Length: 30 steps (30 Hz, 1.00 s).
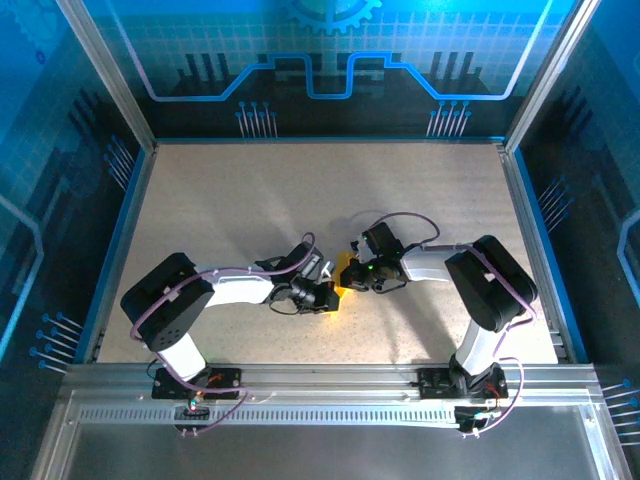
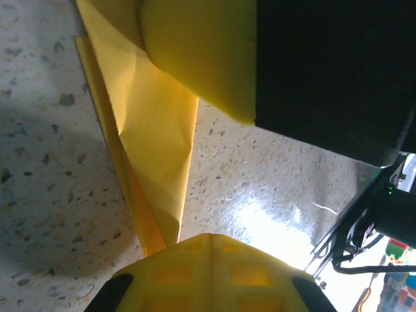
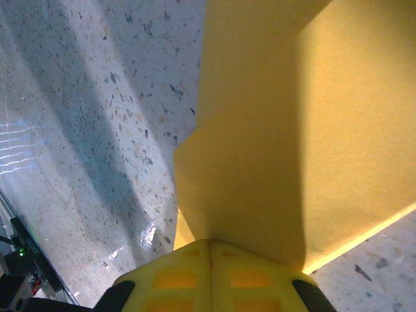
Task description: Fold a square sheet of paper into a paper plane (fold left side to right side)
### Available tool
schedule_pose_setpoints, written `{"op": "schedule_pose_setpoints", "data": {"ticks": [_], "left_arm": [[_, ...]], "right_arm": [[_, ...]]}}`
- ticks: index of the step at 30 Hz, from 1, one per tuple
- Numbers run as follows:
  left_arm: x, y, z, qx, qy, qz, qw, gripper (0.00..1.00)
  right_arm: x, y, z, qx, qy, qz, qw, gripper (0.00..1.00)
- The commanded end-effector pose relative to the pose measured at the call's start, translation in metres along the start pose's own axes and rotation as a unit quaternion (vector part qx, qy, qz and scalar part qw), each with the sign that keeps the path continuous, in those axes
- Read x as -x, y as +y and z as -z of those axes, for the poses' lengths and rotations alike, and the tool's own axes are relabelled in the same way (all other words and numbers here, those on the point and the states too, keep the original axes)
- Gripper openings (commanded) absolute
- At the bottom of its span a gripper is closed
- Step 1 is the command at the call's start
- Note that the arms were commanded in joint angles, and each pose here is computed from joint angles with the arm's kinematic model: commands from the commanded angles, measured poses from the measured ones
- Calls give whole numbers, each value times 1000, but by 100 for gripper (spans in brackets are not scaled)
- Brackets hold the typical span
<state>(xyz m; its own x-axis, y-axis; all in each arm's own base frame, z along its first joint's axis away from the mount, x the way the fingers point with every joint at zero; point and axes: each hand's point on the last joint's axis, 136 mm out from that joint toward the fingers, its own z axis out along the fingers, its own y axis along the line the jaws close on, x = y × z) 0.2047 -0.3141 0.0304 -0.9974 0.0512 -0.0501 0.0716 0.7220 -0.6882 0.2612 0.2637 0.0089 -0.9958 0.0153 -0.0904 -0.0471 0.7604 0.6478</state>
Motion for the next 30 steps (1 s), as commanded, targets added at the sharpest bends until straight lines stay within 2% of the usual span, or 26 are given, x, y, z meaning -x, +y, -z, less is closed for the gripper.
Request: {"op": "schedule_pose_setpoints", "data": {"ticks": [1,30], "left_arm": [[-2,10,-4,9,4,15,1000,0],[-7,23,-1,24,-1,23,999,0]], "right_arm": [[-34,-57,-11,-112,45,-33,992,4],[-38,-63,-12,-139,58,-25,988,5]]}}
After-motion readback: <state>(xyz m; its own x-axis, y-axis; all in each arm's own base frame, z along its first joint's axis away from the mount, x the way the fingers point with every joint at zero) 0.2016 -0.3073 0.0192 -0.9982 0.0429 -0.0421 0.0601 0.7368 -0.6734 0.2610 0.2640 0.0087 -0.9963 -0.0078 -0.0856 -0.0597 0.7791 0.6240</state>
